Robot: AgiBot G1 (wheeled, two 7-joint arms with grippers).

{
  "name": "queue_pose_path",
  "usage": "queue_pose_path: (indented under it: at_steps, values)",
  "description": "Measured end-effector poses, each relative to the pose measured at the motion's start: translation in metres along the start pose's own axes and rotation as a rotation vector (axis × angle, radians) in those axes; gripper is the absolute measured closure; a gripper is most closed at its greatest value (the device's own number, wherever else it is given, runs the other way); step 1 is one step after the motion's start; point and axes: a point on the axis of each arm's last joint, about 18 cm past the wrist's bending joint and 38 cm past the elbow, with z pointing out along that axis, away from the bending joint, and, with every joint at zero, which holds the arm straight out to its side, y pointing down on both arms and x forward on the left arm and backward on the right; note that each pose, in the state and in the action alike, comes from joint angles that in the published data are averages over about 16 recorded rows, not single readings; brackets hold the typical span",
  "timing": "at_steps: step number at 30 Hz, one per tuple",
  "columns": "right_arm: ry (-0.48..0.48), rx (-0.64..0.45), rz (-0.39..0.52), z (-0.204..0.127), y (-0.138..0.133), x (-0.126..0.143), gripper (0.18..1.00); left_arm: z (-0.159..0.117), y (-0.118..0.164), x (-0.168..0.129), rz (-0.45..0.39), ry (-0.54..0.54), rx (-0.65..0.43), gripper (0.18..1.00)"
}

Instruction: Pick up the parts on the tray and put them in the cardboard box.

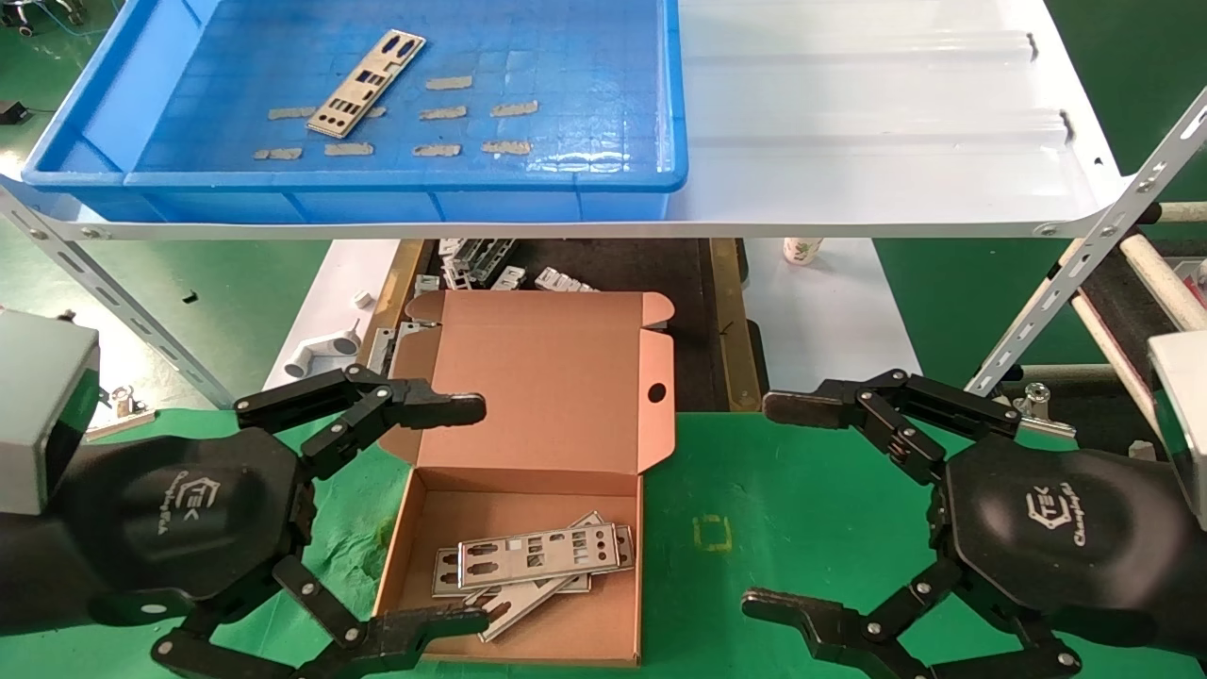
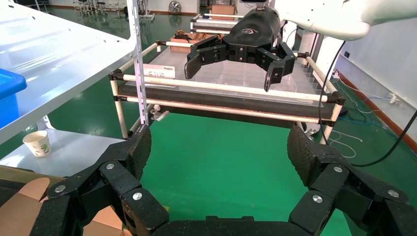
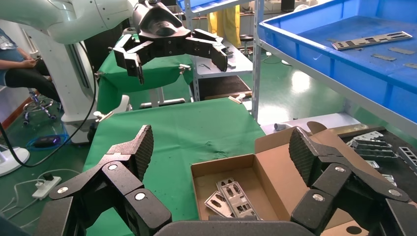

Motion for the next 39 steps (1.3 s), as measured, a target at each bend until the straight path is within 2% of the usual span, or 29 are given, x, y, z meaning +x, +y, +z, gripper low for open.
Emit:
queue_pose_path:
  at_steps: [39]
  values:
    - [0.000, 0.000, 0.000, 0.0000, 0.0000, 0.0000, 0.178, 0.0000, 0.0000, 0.0000, 0.000, 0.000, 0.000, 0.184]
